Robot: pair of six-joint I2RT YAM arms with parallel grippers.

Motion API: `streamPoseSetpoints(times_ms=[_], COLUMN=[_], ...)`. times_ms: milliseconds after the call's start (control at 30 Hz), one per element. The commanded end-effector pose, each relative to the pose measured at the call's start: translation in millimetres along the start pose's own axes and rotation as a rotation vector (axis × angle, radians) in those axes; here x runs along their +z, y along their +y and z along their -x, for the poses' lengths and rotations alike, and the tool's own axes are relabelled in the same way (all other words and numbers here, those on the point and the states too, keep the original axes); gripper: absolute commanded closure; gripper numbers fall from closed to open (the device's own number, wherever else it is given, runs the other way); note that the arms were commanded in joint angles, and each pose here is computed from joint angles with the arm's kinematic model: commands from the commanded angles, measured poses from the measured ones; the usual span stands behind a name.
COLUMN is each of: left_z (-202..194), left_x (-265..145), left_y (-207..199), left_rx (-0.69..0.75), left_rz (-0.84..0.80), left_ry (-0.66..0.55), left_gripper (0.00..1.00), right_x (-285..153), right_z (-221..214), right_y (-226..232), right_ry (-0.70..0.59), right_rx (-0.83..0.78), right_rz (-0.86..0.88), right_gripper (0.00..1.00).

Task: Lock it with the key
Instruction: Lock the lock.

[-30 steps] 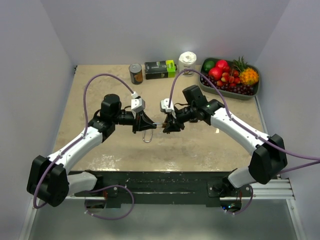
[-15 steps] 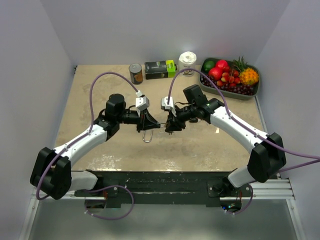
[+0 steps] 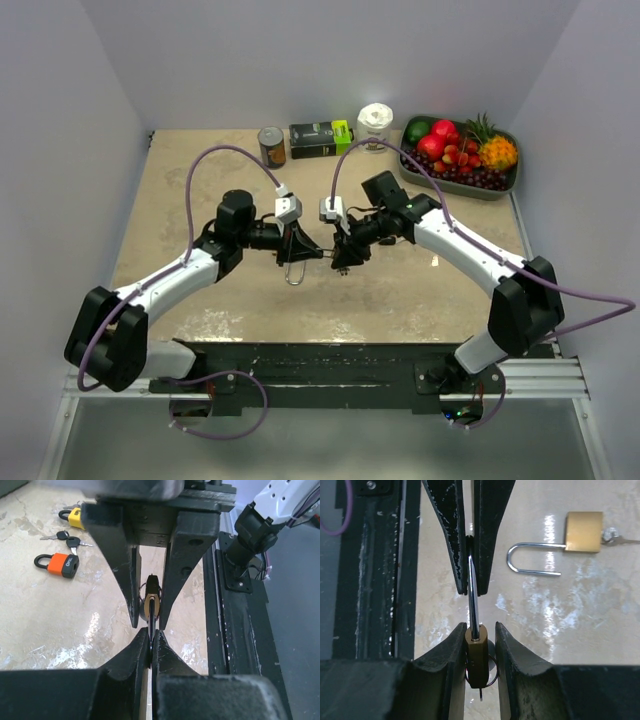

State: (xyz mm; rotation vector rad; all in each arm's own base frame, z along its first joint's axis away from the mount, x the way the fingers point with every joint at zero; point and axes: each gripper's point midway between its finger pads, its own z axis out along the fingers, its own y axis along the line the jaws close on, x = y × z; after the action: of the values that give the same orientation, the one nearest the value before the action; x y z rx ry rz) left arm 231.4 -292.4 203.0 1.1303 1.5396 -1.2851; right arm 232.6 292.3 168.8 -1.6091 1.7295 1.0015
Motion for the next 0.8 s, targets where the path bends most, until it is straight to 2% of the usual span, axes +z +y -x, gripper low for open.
streamPoseSetpoints(times_ms=[0,233,467,767], left_z=[11,11,1,-20], left_x=[20,22,24,33], left_y=[-24,-26,-32,-39], left_rx=[0.205,0.182,0.141,0.117], left_rz=[-0.136,-0.153,-0.162,-0.176], left_ry=[-0.018,-0.019,-0.016,0.012], left_gripper=[1.0,1.0,1.0,1.0], right_x=[7,8,2,-2], right_z=[73,78,112,126], right_y=[31,28,12,17], right_ry=[-0.219,-0.225,-0.342,-0.367], right_rx=[-0.221,-0.227,-0.246,-0.297], right_rz=[0.189,0.17,0.058,0.074], right_gripper=[1.0,1.0,1.0,1.0])
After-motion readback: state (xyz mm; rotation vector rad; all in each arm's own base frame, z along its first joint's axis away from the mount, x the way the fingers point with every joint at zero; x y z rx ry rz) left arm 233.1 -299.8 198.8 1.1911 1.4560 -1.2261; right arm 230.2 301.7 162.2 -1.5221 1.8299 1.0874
